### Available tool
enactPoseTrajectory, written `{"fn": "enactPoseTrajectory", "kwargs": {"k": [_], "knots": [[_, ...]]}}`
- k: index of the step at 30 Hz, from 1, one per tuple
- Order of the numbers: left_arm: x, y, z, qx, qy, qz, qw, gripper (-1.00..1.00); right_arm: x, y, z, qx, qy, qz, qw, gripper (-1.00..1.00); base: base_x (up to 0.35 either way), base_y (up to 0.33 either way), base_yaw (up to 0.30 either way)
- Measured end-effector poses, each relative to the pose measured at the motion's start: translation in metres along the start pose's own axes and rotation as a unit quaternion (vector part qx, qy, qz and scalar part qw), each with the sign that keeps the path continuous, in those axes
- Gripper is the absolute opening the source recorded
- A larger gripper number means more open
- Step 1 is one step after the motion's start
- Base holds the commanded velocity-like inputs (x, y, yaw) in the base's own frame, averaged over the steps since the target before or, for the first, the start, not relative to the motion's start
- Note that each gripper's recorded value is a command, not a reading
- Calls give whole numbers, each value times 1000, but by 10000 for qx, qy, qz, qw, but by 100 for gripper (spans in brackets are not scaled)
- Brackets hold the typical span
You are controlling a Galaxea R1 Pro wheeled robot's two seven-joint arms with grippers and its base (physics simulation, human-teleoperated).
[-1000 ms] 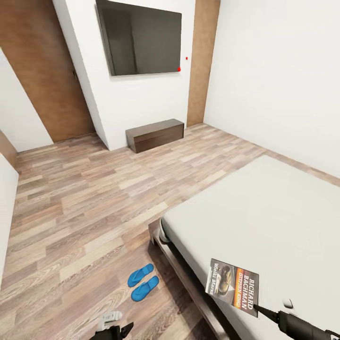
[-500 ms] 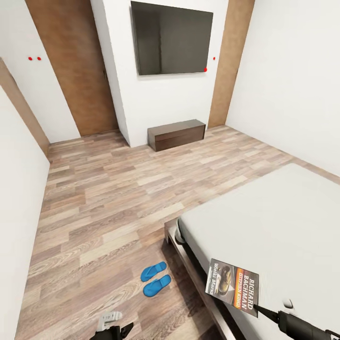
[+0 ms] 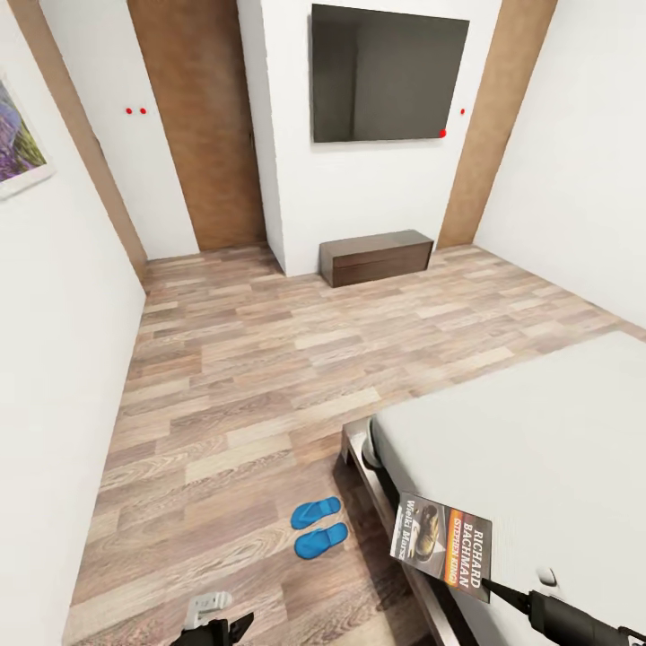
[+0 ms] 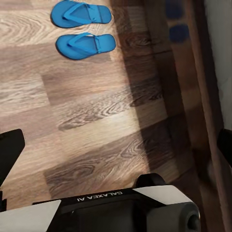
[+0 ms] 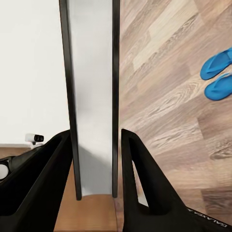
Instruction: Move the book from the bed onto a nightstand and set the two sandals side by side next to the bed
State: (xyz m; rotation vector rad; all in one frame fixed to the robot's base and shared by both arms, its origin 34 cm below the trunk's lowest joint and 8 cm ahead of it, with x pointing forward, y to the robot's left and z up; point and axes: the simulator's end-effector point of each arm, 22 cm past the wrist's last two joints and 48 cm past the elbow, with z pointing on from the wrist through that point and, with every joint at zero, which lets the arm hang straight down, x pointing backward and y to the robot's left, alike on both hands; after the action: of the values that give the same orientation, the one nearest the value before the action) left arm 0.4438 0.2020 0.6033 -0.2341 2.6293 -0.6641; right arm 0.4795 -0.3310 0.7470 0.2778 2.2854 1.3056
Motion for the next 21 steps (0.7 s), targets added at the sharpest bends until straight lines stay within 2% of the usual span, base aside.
{"fn": "enactPoseTrajectory", "kwargs": {"k": [21], "knots": [[0, 0, 0, 1, 1, -1, 10000, 100, 0, 0, 0, 0, 0, -1, 10000, -100, 0, 0, 292]]}}
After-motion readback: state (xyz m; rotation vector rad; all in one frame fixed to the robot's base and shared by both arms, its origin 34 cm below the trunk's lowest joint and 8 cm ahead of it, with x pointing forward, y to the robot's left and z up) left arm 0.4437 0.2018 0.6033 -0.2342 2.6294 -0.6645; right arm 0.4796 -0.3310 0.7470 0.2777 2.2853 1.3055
